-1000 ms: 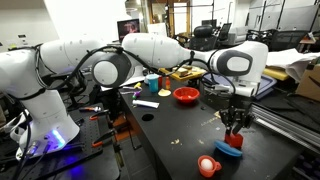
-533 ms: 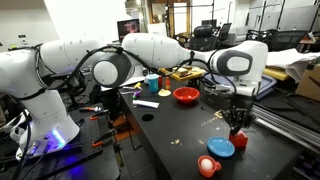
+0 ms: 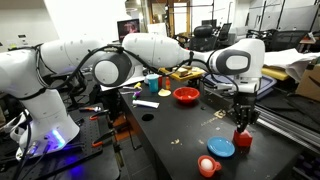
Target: Place the red cube on the blue plate
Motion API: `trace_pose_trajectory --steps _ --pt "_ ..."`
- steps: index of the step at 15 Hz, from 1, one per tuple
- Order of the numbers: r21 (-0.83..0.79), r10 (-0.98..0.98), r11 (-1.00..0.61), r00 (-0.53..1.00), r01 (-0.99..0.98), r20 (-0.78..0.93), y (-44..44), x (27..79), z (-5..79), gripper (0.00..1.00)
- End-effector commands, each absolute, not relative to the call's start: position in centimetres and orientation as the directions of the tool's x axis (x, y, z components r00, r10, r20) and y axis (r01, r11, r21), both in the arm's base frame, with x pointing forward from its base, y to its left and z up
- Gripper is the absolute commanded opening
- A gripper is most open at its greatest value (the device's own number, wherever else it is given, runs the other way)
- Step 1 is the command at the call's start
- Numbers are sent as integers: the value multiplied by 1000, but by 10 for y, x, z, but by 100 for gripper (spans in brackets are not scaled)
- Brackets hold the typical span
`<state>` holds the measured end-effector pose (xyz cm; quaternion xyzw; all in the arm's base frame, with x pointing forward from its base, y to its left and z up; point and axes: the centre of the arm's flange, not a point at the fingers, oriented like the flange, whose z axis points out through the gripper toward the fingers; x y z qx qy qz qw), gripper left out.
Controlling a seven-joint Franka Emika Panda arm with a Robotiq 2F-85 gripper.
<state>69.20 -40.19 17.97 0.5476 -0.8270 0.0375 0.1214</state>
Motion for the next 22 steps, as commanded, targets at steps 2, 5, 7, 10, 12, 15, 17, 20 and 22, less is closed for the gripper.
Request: trace_pose_trajectory --steps 2,5,7,10,12,15,17,20,22 --pt "-6 -867 395 -375 -919 328 -404 716 186 1" --pt "-8 -870 371 -351 -929 347 -404 714 198 1" --pt "3 -883 337 -315 -941 348 -403 708 209 32" --pt "14 -910 244 -224 -970 348 -402 699 230 54" --pt "23 -930 167 -149 -986 335 -402 696 245 67" --pt "42 -953 34 -19 -999 301 -398 693 270 89" --pt "49 -960 -59 70 -997 272 -394 693 285 100" --pt "61 -940 -235 243 -970 238 -388 691 299 100" --pt "73 -903 -347 354 -935 244 -386 689 304 100"
